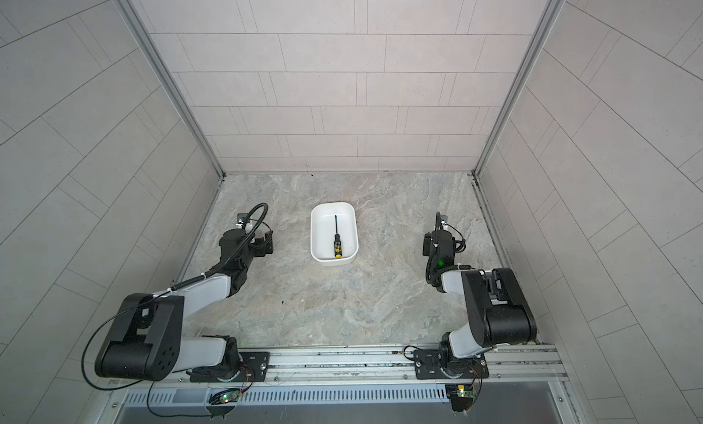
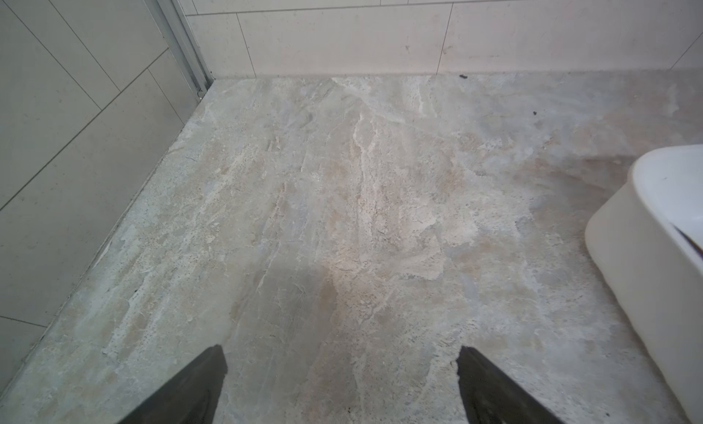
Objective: Put the screwdriver in the bin
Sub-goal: Reset both arms
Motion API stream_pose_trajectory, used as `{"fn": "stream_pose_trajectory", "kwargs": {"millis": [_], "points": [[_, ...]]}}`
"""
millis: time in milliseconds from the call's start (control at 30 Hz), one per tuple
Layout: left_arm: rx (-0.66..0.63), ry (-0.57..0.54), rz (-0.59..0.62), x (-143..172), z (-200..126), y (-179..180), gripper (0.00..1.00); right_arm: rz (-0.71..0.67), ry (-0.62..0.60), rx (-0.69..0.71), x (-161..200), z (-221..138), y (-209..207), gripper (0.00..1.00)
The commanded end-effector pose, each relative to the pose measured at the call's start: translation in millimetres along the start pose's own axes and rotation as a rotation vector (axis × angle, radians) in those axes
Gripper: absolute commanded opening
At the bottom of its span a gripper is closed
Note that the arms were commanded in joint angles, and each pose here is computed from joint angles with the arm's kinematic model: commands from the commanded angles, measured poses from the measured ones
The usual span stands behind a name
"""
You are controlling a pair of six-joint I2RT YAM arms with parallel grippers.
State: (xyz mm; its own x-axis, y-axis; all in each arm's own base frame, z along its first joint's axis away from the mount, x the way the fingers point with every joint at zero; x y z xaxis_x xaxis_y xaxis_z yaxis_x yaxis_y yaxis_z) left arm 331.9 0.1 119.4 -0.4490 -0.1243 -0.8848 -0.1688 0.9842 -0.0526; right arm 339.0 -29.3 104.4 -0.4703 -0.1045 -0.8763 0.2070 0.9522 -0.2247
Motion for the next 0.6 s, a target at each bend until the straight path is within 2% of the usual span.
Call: {"fn": "stream_pose_trajectory", "kwargs": {"millis": [0, 200, 567], "points": [[-0.033, -0.070, 0.002, -8.2, 7.6, 5.1, 1.00, -0.014, -0.024, 0.028, -8.1, 0.9, -1.5, 0.57], [-0.045, -0.044, -0.011, 2.9, 25.2, 9.0, 1.00, -0.019, -0.025, 0.034, -8.7, 0.6, -1.0, 0.57], [-0.044, -0.007, -0.030, 5.2, 32.1, 13.1, 1.00, -0.045, -0.023, 0.054, -9.9, -0.6, 3.3, 0.61]]}}
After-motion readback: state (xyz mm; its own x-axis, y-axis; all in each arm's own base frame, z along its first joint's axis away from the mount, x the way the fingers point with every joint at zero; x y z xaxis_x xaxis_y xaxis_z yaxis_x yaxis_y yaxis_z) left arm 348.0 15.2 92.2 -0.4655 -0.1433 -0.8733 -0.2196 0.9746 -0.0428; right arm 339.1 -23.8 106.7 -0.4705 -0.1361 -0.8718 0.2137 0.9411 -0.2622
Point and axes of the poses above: each gripper's point midway between its finger pads, its own z axis out along the fingers, its own y axis along the line the jaws close on, x = y × z, the point moved 5 cm from there along -z, back along the fingers, and after that the axes turned 8 degrees about -z, right-handed, at the moved point
